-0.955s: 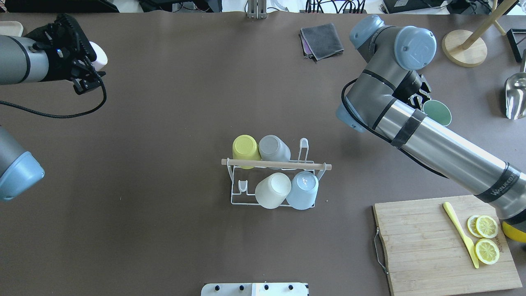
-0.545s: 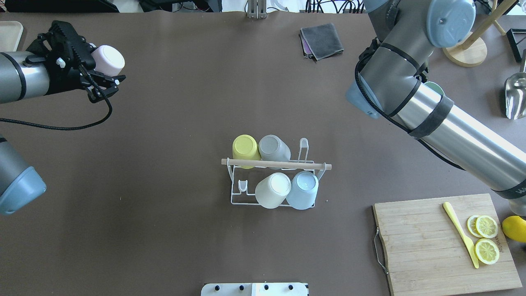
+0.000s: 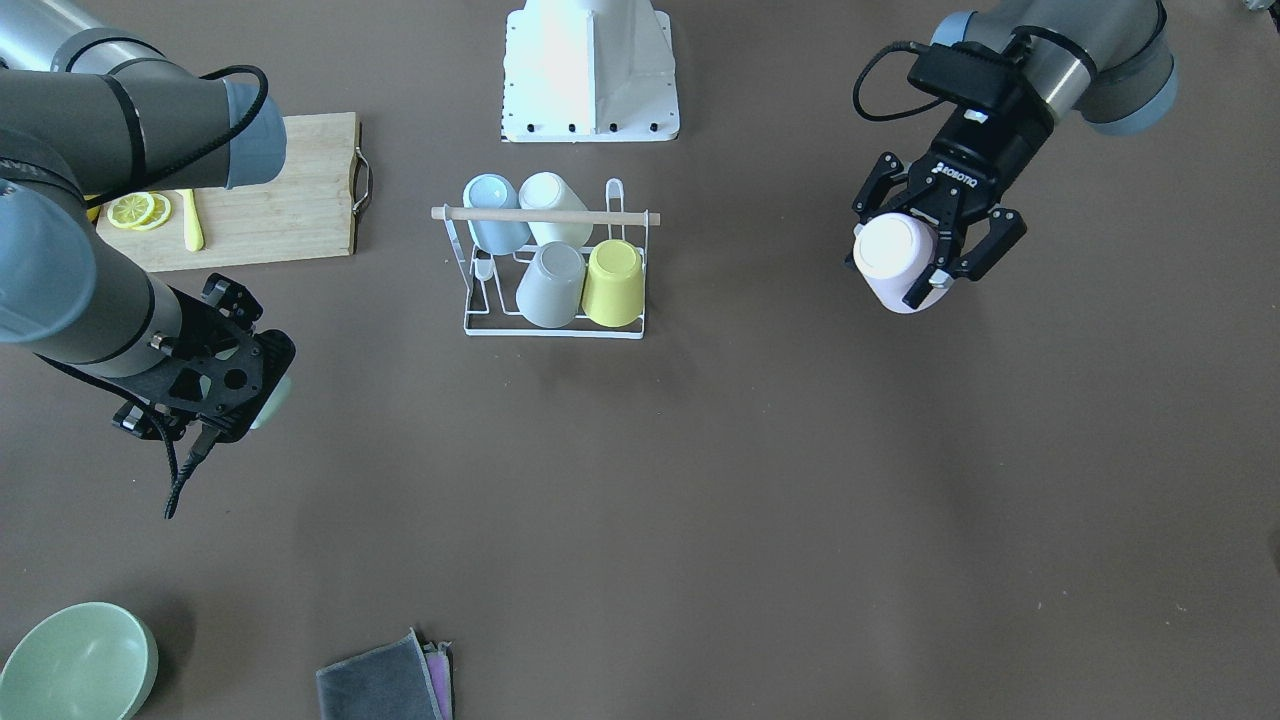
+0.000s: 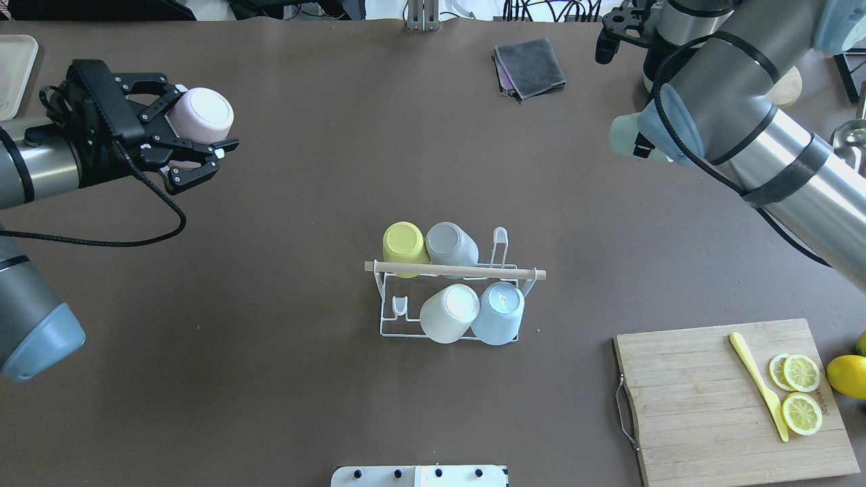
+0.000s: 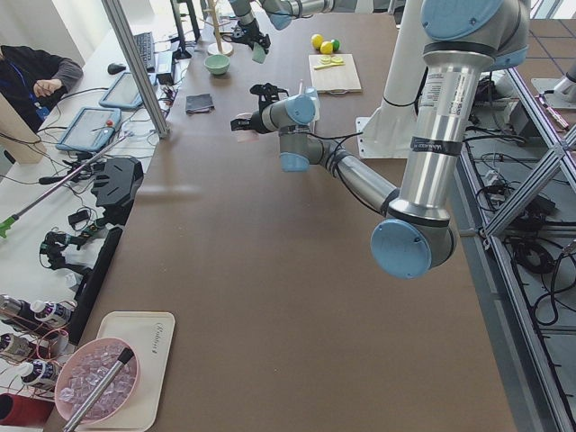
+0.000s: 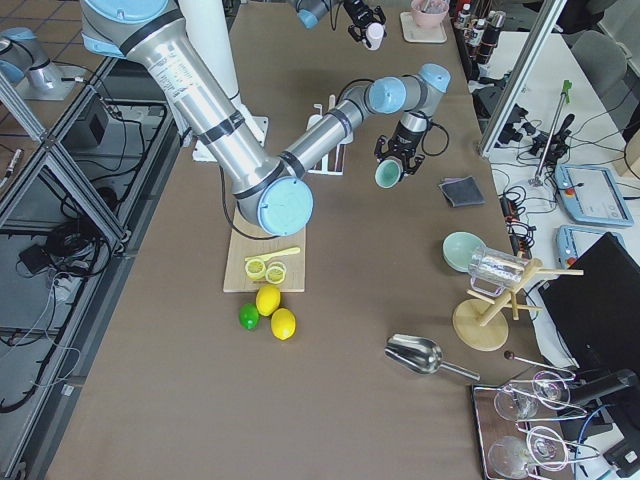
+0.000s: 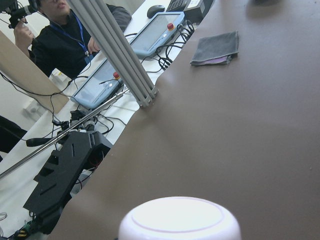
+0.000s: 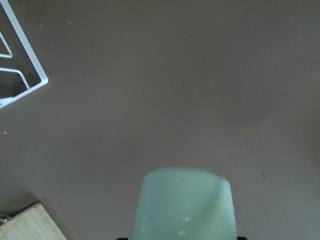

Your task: Place cup on cup holder

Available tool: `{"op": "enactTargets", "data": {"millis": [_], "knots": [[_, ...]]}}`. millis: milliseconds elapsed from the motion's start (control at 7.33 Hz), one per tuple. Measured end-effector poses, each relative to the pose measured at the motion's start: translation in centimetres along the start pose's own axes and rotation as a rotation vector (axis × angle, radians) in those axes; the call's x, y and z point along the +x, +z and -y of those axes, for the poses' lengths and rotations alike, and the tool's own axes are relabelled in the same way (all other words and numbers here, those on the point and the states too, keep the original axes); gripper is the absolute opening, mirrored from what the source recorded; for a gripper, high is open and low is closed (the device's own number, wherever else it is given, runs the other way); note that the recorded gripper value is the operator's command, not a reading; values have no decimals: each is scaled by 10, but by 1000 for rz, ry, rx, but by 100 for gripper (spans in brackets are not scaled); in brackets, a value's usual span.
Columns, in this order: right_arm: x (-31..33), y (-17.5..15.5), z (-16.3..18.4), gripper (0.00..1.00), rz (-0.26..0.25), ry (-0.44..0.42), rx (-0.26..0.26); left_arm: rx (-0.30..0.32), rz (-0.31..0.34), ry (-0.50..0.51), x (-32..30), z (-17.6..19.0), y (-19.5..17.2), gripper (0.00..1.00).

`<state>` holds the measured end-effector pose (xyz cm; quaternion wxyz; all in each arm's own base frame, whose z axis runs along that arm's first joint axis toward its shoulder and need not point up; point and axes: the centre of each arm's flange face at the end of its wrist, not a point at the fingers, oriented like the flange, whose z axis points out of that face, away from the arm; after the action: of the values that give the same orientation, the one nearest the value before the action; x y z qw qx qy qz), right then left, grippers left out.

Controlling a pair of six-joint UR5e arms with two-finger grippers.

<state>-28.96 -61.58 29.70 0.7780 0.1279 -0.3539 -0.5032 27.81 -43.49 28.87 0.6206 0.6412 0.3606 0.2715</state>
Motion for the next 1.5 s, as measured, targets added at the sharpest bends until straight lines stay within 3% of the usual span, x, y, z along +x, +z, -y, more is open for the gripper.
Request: {"op": "enactTargets", "data": {"millis": [273,682,818,1091,1500], "knots": [[-1,-12,-10,19,32,-4,245,189,-119,-59,49,5,-9,27],[-20,-24,-28,19,25,-62,539,449,-273,-145,127,3,-15,27],[-28,-30,-28,18,23,-74,611,493,-297,-173,149,-1,-7,27],[-40,-27,-26,18,17,-85,726,518,-308,-208,182,-8,31,27],[-60,26,-7,18,5,-18,927,535,-325,-204,212,0,65,27]]}}
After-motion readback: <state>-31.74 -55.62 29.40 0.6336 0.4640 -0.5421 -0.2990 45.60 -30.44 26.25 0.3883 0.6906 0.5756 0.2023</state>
